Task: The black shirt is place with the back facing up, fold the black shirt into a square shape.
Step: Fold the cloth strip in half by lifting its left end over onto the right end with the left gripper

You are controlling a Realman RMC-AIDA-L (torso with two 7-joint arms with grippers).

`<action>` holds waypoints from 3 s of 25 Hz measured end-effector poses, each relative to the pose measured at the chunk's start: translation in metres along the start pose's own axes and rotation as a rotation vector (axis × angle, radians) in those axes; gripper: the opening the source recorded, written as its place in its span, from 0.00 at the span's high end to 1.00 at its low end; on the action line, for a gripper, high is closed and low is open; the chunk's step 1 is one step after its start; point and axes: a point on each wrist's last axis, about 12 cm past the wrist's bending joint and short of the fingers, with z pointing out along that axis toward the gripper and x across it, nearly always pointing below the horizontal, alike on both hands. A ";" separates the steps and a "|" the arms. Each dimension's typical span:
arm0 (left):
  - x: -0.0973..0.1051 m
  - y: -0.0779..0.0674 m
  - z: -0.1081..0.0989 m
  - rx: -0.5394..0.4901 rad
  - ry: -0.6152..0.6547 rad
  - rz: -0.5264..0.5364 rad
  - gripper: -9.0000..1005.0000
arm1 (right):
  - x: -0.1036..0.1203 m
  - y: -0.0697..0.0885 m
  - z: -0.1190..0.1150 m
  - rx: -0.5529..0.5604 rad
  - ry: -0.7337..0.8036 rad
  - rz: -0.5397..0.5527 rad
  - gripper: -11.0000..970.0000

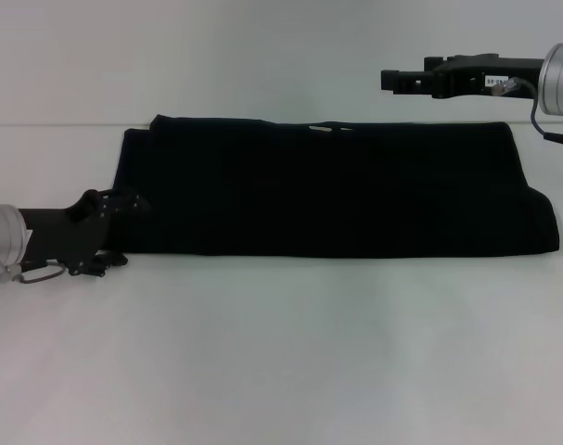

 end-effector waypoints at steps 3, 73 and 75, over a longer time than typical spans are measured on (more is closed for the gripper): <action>-0.002 0.001 0.000 0.002 -0.016 -0.030 0.07 | -0.001 0.001 0.001 -0.001 0.001 -0.003 0.06; -0.005 -0.003 0.008 0.013 -0.087 0.063 0.33 | 0.000 -0.001 -0.002 0.004 -0.009 -0.003 0.06; -0.006 -0.001 0.008 0.010 -0.091 0.064 0.40 | 0.000 0.000 -0.002 0.004 -0.009 -0.003 0.06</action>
